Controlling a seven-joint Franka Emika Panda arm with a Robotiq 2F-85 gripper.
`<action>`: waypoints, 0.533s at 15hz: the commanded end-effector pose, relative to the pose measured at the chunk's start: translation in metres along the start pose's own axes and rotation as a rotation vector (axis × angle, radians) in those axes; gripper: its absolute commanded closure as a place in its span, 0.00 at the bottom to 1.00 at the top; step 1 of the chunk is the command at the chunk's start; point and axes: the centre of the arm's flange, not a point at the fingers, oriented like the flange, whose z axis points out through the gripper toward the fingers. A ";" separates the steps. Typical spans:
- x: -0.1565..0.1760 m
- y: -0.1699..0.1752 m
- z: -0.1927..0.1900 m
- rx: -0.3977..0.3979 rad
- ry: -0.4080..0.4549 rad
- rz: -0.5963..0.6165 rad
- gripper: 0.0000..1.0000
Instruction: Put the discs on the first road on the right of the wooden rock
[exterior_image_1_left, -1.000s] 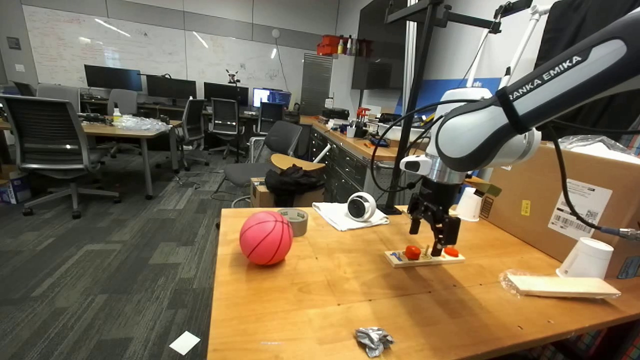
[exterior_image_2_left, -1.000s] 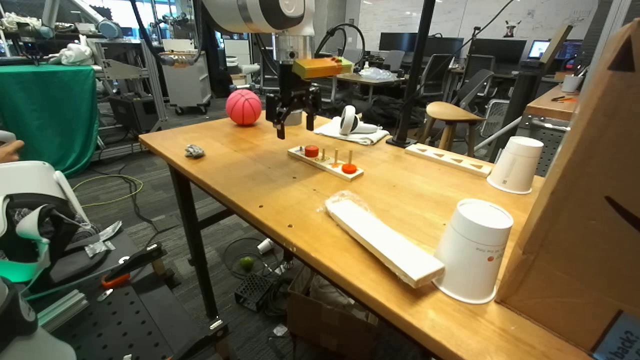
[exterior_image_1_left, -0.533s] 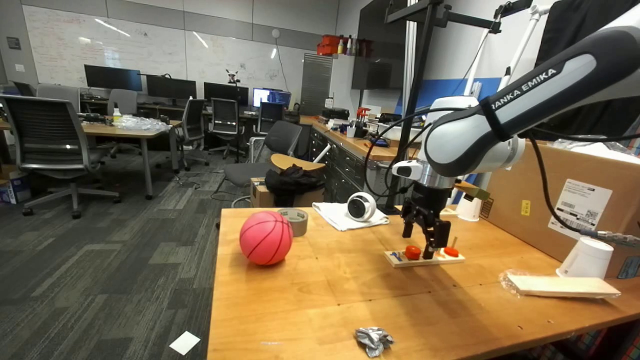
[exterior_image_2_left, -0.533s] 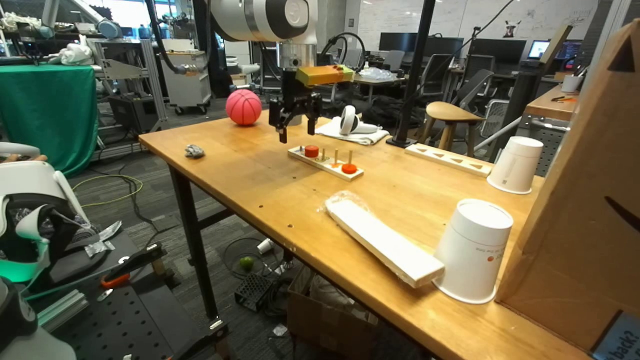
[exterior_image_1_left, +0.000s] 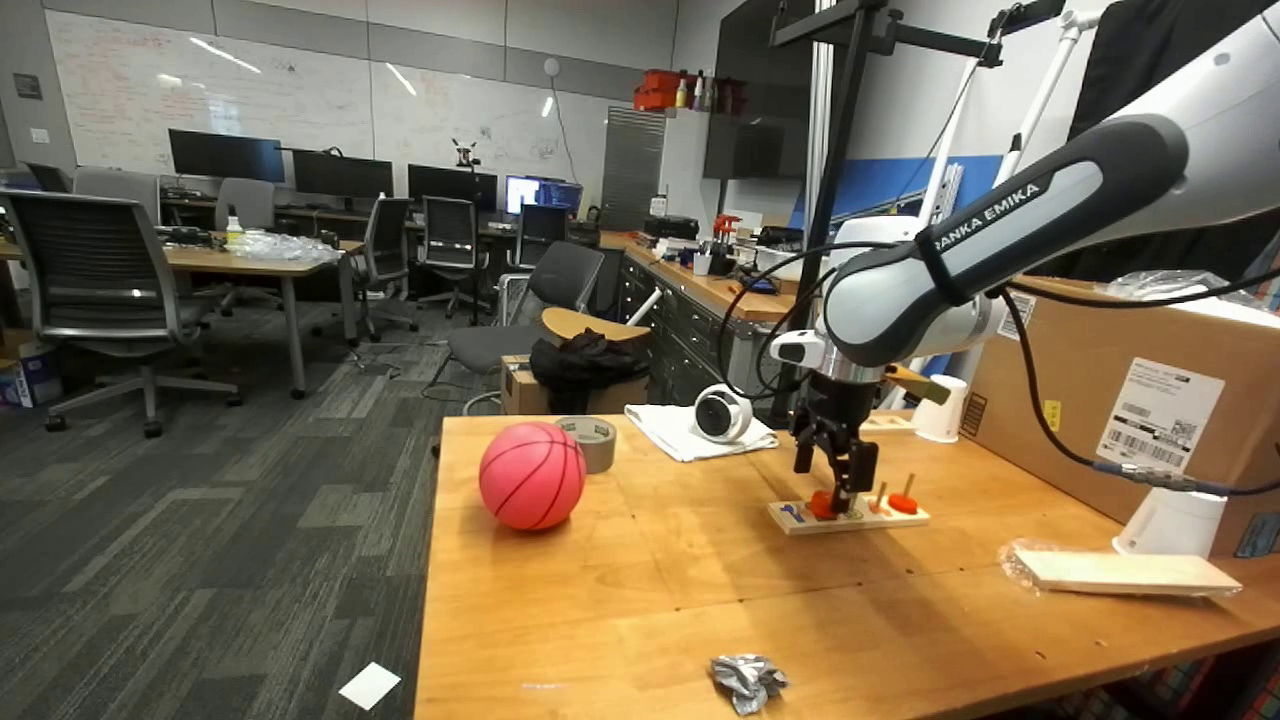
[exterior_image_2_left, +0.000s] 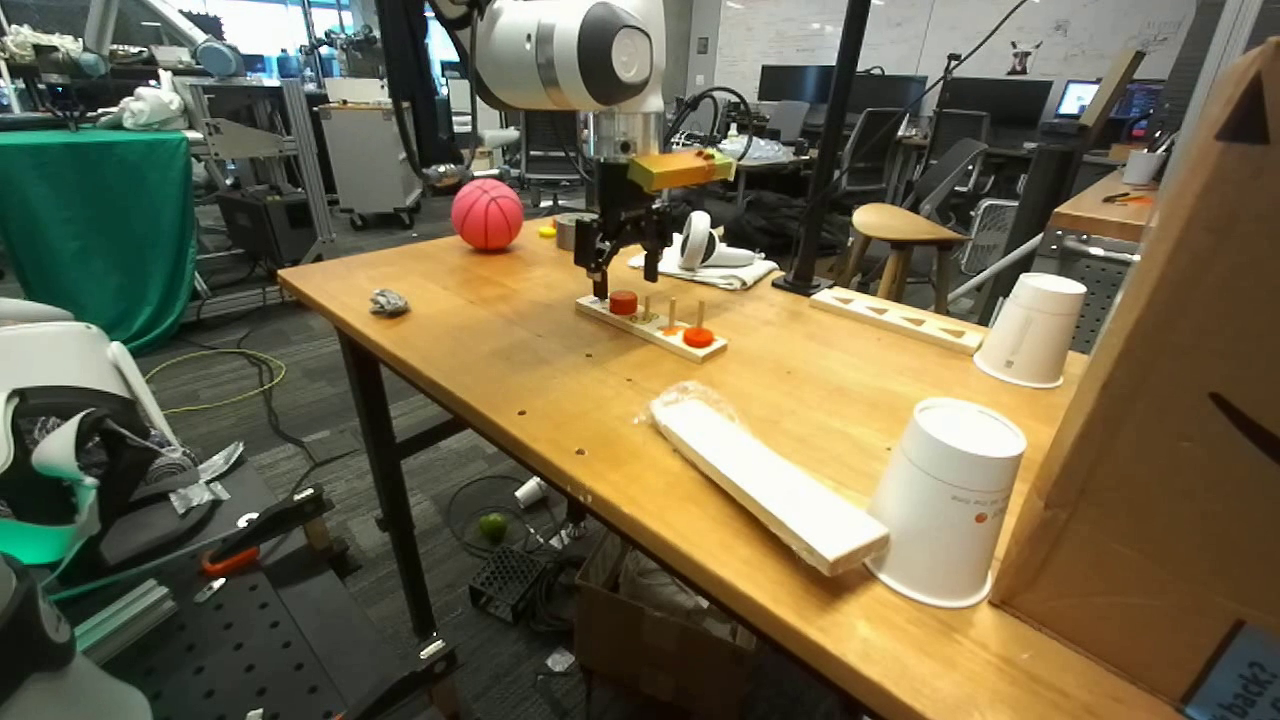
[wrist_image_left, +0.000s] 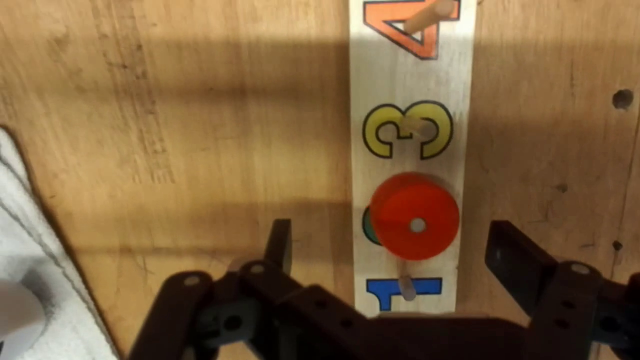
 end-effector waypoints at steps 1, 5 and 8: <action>-0.008 0.022 -0.001 -0.012 -0.034 0.011 0.00; -0.015 0.022 -0.005 -0.021 -0.039 0.024 0.00; -0.016 0.016 -0.011 -0.026 -0.027 0.028 0.00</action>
